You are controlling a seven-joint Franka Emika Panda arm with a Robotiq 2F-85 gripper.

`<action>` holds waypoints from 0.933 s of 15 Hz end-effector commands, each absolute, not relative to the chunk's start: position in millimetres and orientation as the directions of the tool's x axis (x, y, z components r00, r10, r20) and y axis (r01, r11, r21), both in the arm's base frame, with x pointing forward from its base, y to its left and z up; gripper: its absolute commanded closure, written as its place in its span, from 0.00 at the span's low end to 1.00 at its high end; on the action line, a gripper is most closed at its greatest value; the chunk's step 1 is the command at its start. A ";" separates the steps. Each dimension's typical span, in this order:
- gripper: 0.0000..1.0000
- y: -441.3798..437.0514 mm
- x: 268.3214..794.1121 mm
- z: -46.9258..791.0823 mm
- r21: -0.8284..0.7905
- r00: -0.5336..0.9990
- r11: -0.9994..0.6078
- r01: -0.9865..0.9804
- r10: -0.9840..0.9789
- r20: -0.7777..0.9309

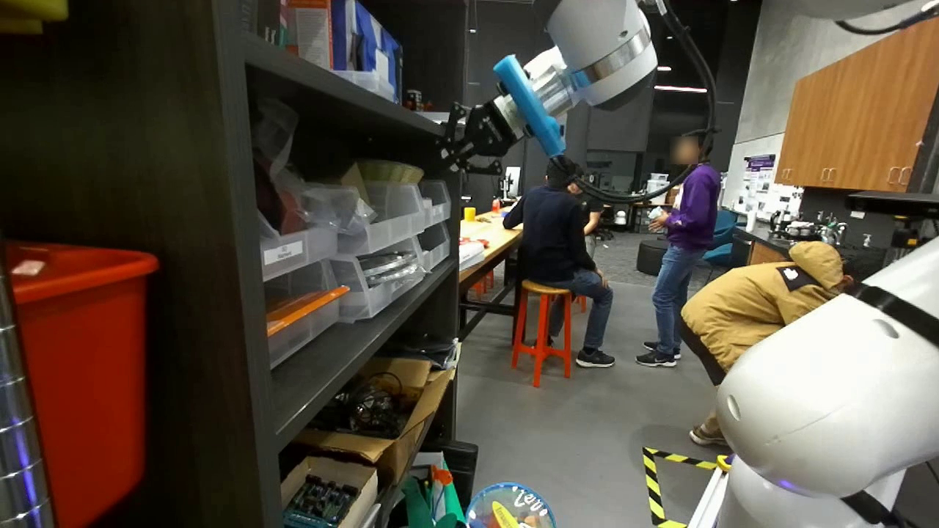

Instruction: Put the grey towel in the middle top transparent tray

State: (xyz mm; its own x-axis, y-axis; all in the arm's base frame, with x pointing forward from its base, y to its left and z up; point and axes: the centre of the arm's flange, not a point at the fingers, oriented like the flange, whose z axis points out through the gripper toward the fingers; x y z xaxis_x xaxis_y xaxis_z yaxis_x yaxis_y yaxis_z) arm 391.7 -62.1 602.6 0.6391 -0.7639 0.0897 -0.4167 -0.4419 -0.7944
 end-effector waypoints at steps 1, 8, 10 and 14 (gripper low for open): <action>1.00 -28.6 346.6 620.4 -0.761 0.521 -0.480 -0.436 -0.824 0.222; 1.00 28.7 305.8 673.2 -0.760 0.332 -0.522 -0.388 -0.848 0.413; 1.00 42.4 305.1 686.1 -0.761 0.330 -0.533 -0.369 -0.841 0.429; 1.00 58.7 310.0 699.5 -0.756 0.405 -0.572 -0.319 -0.803 0.436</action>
State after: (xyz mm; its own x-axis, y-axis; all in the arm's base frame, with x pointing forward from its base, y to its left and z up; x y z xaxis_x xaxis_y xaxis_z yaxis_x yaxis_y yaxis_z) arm 303.5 49.4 688.1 0.3553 -0.8236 0.4421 -0.3519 -0.5561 -0.7530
